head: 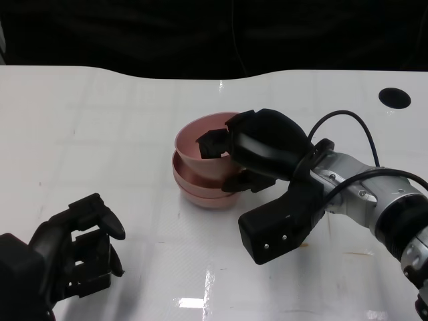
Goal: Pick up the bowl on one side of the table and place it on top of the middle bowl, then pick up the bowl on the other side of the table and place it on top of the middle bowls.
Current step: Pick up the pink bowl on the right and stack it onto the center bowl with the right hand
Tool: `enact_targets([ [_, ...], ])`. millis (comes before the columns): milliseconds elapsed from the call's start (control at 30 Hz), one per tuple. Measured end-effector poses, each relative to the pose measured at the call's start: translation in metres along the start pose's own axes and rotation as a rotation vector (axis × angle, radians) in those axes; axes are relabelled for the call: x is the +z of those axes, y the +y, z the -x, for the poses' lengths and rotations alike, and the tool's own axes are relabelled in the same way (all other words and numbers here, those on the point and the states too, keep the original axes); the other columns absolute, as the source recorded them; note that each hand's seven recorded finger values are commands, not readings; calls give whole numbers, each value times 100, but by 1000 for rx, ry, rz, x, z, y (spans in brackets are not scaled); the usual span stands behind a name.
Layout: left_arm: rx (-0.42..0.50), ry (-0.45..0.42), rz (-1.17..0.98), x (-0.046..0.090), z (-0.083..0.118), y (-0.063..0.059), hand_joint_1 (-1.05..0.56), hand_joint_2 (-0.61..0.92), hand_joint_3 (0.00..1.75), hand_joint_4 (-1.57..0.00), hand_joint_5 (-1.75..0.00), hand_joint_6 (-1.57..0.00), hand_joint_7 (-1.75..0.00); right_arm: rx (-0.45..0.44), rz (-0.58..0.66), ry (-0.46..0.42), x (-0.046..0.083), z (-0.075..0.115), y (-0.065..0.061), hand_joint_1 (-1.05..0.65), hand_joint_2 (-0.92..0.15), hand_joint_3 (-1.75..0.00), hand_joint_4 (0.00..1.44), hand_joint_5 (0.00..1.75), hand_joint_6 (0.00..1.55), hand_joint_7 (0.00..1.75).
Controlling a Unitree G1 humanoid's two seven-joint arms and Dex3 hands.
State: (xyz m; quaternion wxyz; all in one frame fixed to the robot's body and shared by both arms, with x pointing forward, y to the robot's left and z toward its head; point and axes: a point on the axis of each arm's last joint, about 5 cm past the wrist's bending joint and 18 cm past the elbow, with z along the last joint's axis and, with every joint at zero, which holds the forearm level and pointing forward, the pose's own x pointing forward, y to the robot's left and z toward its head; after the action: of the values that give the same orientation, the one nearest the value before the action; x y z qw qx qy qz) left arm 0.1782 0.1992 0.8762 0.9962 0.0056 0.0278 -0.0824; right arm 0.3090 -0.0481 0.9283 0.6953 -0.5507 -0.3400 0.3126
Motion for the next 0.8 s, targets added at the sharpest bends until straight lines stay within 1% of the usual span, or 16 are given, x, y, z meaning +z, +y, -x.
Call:
enact_targets([
  [33,-1,0,0,0,0,0,32,74,121,-82,-175,-64,-175,-1,0,0,0,0,1,-27,-80,-40,89,175,78,125],
  [67,-1,0,0,0,0,0,32,74,121,-83,-175,-65,-175,-2,0,0,0,0,2,-27,-81,-39,88,175,81,123],
  [133,-1,1,1,0,0,0,32,75,121,-84,-175,-65,-175,-6,-1,0,1,0,3,-27,-82,-38,87,175,80,124],
  [200,-1,2,1,0,0,0,32,75,120,-84,-175,-65,-175,-11,-2,-2,1,1,4,-27,-83,-34,87,175,83,113],
  [267,-2,1,1,0,0,0,33,75,120,-83,-175,-65,-175,-14,-3,-1,1,1,4,-29,-85,-27,85,175,87,99],
  [333,-2,0,1,0,0,0,33,76,120,-83,-175,-65,-175,-11,-4,2,0,1,4,-28,-88,-20,84,175,93,80],
  [400,-2,-1,0,1,0,0,33,75,120,-84,-175,-65,-175,-9,-4,4,0,2,5,-27,-89,-15,83,175,97,72],
  [467,-2,-1,0,1,0,0,33,75,120,-85,-175,-66,-175,-9,-4,4,0,2,5,-27,-91,-10,82,174,103,58],
  [500,-2,-2,0,1,0,0,34,74,121,-85,-175,-66,-175,-9,-3,4,0,1,5,-28,-92,-10,82,173,103,56],
  [600,-2,-5,-1,0,0,0,34,74,121,-86,-175,-67,-175,-8,-3,4,0,1,5,-28,-92,-14,82,172,105,56],
  [733,-3,-8,-2,0,0,-1,35,74,122,-86,-175,-68,-175,-8,-6,-1,1,0,5,-28,-92,-17,81,173,99,71],
  [800,-3,-12,-3,0,0,-1,35,74,122,-86,-175,-68,-175,-8,-6,-2,2,0,6,-28,-92,-17,81,173,98,74],
])
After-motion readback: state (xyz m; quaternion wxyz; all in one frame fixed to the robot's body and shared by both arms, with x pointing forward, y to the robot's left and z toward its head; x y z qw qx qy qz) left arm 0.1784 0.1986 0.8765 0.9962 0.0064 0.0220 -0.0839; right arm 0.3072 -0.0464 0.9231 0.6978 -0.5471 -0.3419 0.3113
